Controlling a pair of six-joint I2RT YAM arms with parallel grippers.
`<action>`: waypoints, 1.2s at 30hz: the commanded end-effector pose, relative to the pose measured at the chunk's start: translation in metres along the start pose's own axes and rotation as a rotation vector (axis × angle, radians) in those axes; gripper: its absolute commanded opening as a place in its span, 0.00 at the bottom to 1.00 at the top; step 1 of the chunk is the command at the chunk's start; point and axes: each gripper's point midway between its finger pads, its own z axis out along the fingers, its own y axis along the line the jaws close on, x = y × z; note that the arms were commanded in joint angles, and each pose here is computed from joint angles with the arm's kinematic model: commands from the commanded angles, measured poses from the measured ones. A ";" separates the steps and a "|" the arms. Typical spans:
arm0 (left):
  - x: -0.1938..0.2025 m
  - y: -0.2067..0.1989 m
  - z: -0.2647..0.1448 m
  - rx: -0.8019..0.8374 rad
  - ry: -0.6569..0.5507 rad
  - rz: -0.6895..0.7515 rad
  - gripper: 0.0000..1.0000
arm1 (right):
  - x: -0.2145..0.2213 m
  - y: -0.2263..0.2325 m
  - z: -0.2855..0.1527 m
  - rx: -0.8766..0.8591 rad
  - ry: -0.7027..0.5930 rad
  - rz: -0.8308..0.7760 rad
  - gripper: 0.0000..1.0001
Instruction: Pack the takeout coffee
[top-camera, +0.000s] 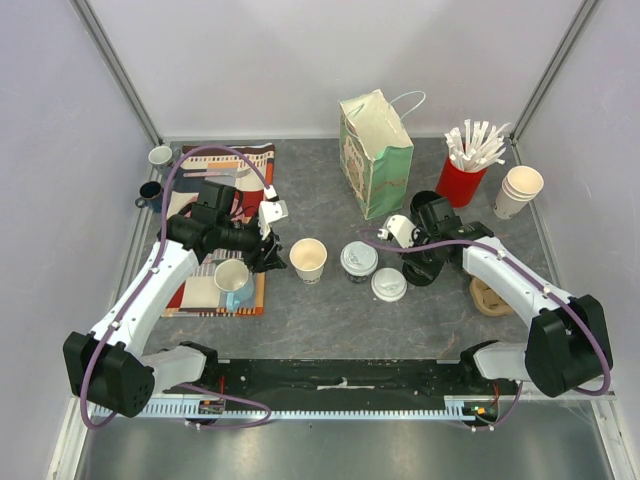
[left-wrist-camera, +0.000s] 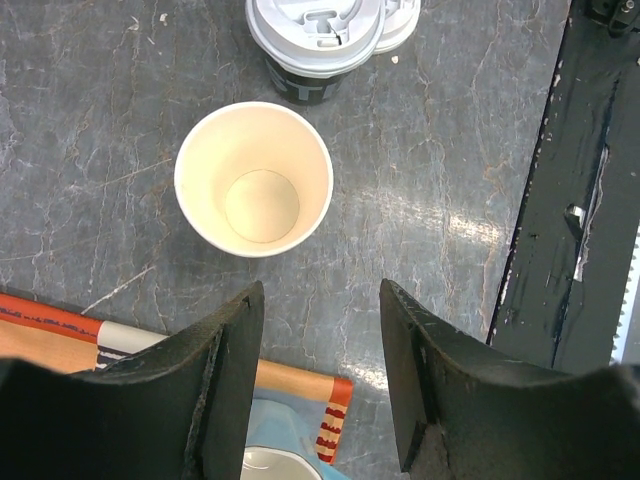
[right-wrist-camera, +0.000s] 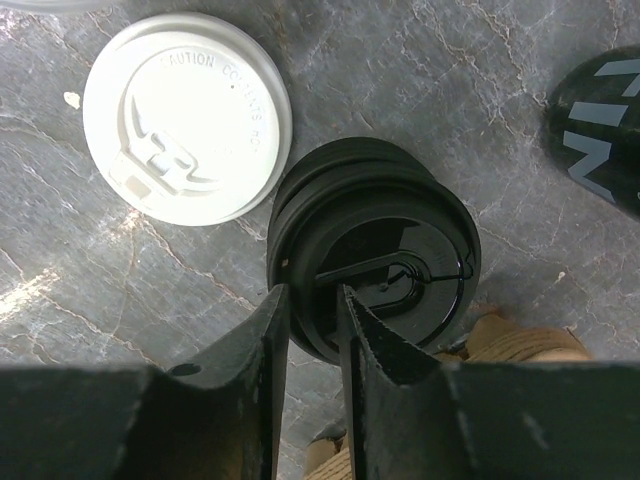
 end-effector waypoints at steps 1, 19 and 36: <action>-0.007 -0.002 -0.001 0.027 -0.031 0.046 0.57 | -0.011 0.000 -0.007 0.004 -0.043 -0.026 0.31; -0.007 -0.002 -0.001 0.029 -0.026 0.048 0.57 | -0.031 0.000 -0.026 -0.007 -0.105 -0.009 0.00; -0.007 0.051 -0.019 -0.182 -0.047 -0.128 0.56 | -0.164 0.039 -0.105 -0.070 -0.484 0.027 0.00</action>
